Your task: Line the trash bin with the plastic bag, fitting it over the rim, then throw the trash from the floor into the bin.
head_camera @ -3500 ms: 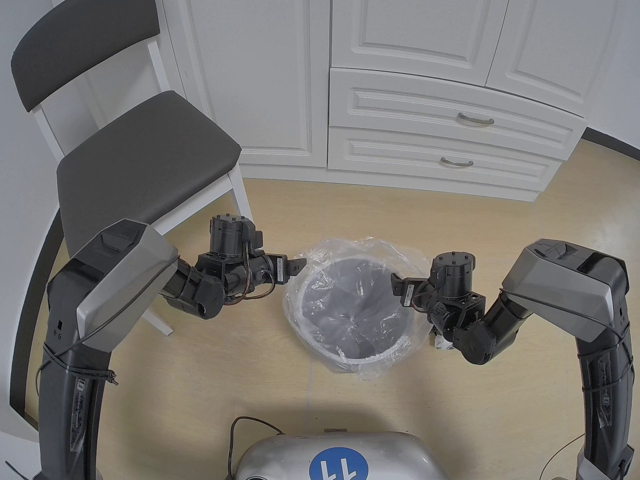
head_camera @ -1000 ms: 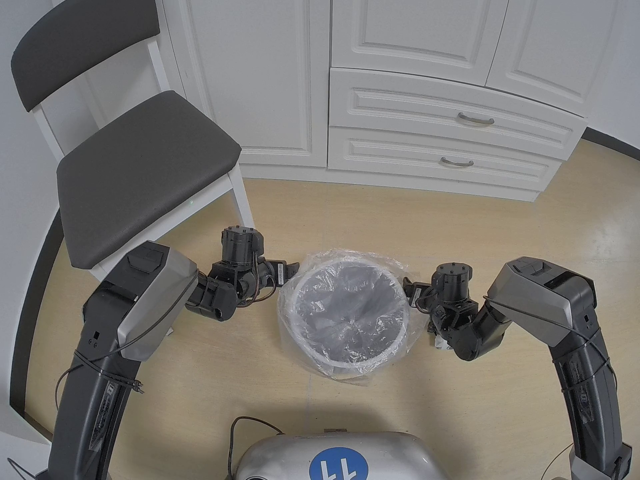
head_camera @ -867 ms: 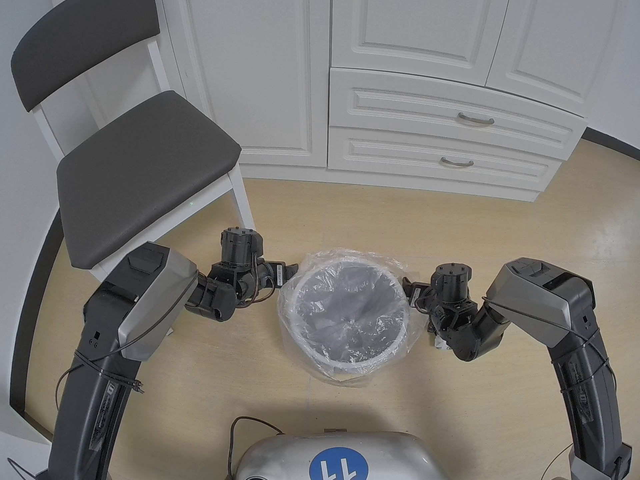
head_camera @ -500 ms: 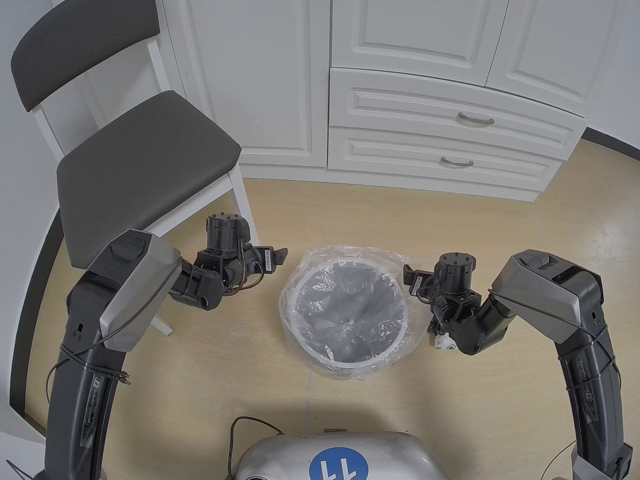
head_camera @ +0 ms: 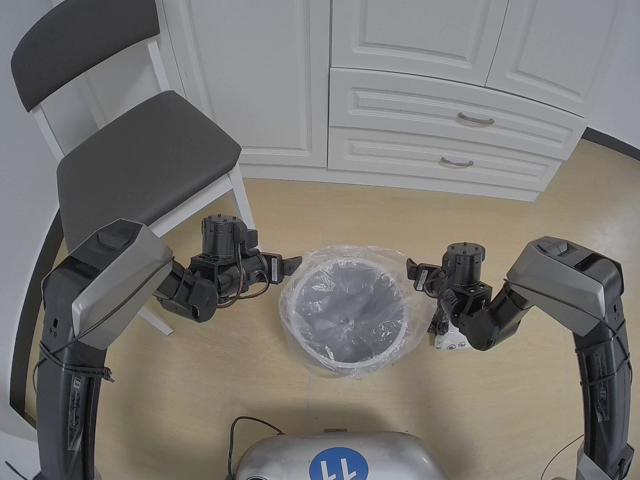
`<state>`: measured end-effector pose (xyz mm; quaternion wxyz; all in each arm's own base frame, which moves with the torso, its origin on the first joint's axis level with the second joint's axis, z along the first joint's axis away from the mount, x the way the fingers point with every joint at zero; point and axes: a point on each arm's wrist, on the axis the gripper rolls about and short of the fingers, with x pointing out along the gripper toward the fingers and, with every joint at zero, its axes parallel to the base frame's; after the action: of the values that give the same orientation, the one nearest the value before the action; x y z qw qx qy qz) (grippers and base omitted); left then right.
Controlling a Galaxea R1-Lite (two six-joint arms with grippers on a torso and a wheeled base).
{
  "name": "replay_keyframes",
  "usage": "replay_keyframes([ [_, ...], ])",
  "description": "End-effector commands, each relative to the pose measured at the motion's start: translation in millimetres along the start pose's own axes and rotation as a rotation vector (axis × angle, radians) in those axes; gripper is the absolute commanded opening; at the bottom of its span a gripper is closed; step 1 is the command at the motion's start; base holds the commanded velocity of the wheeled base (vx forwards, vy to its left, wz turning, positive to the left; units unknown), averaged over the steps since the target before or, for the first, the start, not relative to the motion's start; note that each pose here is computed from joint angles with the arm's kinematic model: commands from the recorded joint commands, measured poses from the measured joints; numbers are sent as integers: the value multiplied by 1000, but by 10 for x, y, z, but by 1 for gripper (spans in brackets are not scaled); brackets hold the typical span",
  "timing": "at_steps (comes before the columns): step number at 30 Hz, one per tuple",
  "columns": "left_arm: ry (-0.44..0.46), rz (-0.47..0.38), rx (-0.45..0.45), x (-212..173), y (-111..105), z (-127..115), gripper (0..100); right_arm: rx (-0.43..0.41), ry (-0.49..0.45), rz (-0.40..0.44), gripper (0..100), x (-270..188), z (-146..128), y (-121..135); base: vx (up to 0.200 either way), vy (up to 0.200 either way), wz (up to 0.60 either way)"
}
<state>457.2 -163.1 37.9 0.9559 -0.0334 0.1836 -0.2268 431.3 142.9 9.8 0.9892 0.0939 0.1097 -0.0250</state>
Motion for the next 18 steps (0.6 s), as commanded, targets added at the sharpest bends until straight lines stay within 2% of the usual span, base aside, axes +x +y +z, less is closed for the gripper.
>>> replay_keyframes([
  [1, 16, -47, 22, -60, -53, -36, 100, -2, 1, 39, 100, -273, 324, 36, 0, 0, 0],
  [4, 26, -78, 26, -84, -51, -83, 100, -20, 80, 84, 100, -412, 360, 13, 0, 0, 0],
  [11, 50, -65, 66, -52, 0, -160, 100, -63, 198, 38, 100, -340, 133, -100, 0, 0, 0],
  [18, 82, -57, 70, -44, 42, -200, 100, -86, 206, 4, 100, -170, 23, -220, 0, 0, 0],
])
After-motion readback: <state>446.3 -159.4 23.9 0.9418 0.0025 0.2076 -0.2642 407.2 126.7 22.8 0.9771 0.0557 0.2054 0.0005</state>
